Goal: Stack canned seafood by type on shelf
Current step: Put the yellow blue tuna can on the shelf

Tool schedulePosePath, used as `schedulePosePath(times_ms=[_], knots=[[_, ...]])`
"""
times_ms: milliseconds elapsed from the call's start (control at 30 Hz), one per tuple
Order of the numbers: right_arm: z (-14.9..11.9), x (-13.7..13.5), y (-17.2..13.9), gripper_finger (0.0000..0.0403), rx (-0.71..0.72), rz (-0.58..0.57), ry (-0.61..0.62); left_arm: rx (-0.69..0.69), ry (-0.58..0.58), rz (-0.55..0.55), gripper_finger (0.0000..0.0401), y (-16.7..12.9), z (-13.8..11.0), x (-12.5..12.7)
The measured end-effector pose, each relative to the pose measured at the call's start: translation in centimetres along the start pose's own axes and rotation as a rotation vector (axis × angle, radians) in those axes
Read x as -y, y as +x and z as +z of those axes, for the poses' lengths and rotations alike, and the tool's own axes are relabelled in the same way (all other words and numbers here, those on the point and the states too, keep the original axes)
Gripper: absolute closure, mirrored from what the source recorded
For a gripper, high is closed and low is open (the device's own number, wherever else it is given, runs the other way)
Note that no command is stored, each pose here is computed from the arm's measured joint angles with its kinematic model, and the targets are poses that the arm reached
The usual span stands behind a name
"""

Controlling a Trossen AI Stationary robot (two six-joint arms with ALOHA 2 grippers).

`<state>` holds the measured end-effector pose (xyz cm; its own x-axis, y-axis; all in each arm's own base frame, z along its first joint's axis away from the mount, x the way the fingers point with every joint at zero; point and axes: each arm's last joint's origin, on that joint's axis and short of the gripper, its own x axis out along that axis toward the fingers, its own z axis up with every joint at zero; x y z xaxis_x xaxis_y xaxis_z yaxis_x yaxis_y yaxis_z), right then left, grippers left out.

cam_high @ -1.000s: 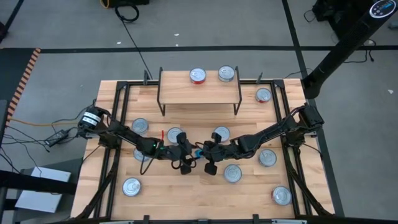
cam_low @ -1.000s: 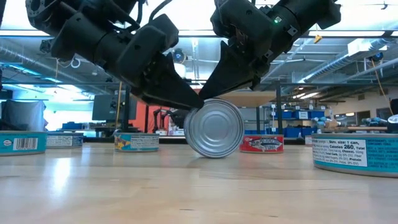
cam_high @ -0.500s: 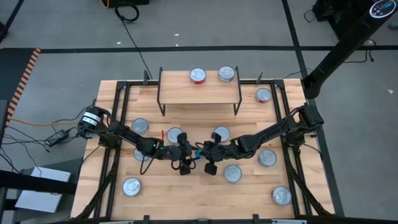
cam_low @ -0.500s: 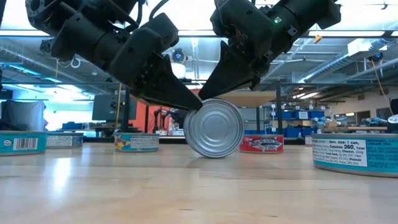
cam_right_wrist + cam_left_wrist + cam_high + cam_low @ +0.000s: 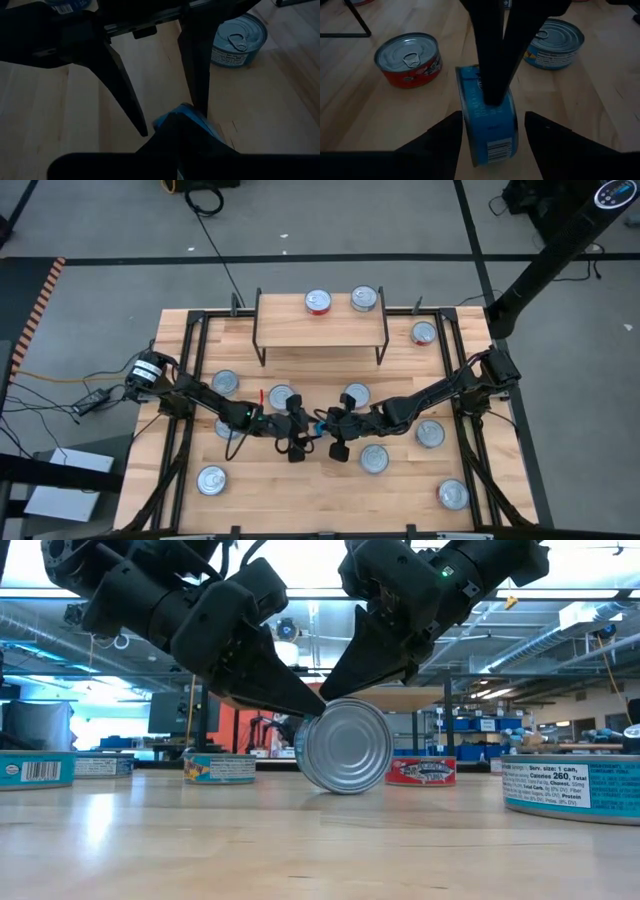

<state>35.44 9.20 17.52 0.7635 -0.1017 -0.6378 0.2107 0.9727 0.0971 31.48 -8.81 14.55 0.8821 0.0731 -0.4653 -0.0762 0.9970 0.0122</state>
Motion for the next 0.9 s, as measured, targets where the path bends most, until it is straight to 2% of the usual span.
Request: schedulePosePath(times_ms=[233, 633, 900], knots=[[0.00, 0.00, 0.00, 0.0396, 0.000, 0.000, 0.000, 0.000, -0.015, 0.001, 0.0160, 0.01, 0.00, -0.03], [0.01, -0.02, 0.00, 0.0396, 0.001, 0.001, 0.000, -0.001, -0.049, 0.020, 0.0195, 0.15, 0.04, -0.47], [0.17, -0.03, 0.00, 0.0396, 0.015, 0.005, 0.006, -0.005, -0.050, 0.022, 0.0178, 0.16, 0.01, -0.50]])
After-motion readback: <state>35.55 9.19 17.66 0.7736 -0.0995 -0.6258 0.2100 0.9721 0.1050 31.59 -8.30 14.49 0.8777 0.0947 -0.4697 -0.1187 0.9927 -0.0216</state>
